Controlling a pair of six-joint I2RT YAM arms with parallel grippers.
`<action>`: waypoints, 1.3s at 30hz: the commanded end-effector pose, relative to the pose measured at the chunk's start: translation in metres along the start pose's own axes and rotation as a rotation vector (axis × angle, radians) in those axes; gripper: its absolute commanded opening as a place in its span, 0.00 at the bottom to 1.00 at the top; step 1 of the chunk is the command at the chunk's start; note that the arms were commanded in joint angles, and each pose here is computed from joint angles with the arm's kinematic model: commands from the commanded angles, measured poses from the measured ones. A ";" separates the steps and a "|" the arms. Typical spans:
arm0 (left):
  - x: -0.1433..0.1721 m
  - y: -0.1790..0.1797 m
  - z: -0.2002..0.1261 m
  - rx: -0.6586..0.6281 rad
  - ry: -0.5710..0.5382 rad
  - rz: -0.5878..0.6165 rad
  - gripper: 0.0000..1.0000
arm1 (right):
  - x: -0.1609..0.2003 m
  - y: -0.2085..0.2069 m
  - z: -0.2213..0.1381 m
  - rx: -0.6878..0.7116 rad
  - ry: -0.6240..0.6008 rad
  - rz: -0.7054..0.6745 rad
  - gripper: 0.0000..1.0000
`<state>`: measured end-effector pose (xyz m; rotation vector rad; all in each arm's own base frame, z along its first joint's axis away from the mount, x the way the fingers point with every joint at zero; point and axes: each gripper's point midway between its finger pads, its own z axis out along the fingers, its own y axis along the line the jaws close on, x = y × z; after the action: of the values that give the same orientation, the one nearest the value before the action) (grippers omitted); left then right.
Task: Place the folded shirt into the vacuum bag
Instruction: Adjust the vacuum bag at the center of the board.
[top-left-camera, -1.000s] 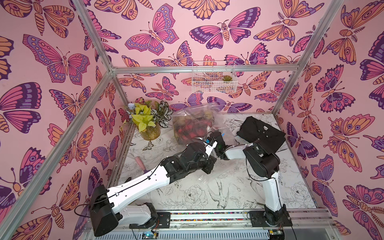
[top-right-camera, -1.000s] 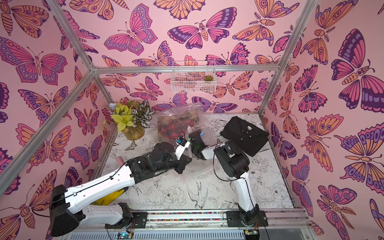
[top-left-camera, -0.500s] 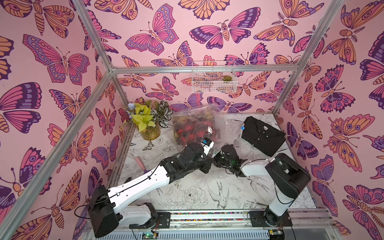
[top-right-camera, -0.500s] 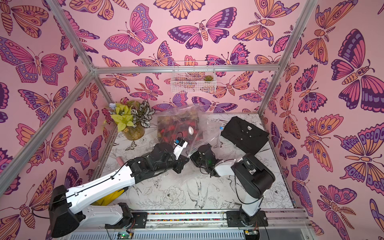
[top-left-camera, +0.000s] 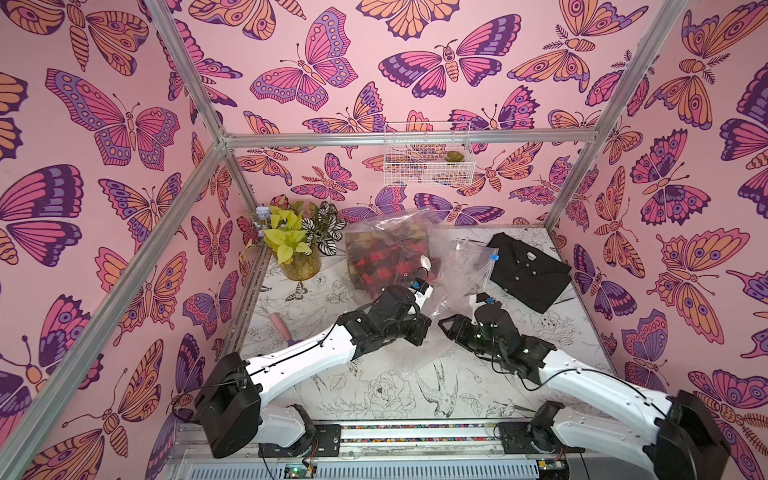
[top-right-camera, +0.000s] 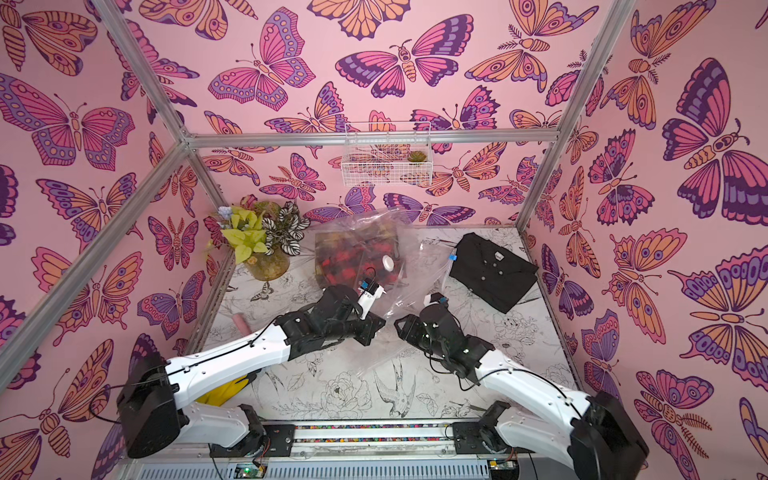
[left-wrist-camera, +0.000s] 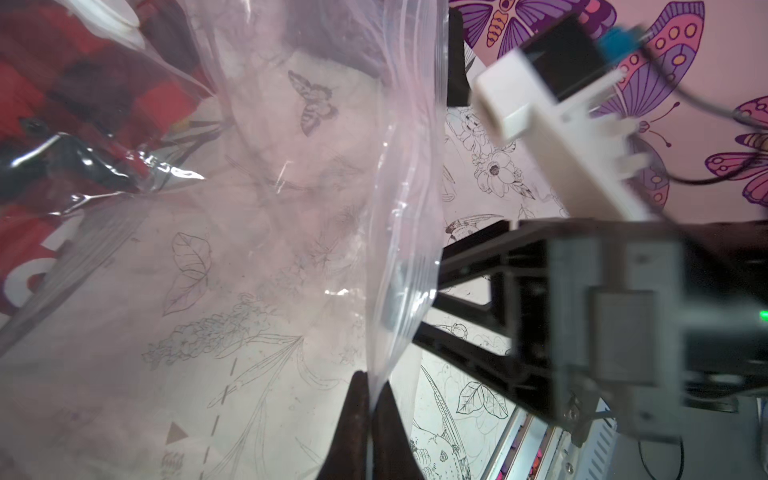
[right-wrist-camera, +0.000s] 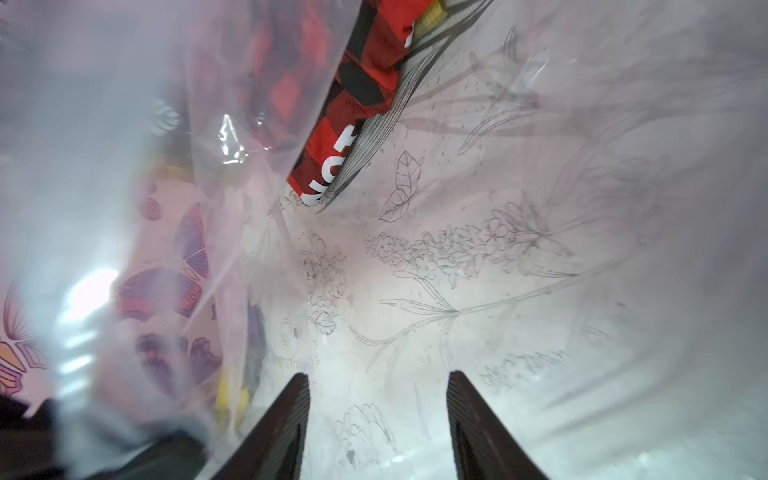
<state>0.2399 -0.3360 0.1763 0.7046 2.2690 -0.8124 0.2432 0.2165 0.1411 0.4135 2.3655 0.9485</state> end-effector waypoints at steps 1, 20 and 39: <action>0.015 0.002 0.014 0.034 0.050 -0.018 0.00 | 0.001 -0.045 -0.030 0.219 0.033 -0.107 0.55; 0.123 0.058 -0.041 -0.148 0.304 -0.122 0.00 | -0.180 -0.060 -0.069 0.439 -0.170 -0.075 0.63; 0.004 -0.009 -0.078 0.082 0.068 0.020 0.55 | -0.284 -0.155 0.070 0.832 0.002 -0.099 0.99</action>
<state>0.1999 -0.2741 0.2208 0.7360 2.3346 -0.8375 0.5017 0.0161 0.1035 0.6197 2.5963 -0.0628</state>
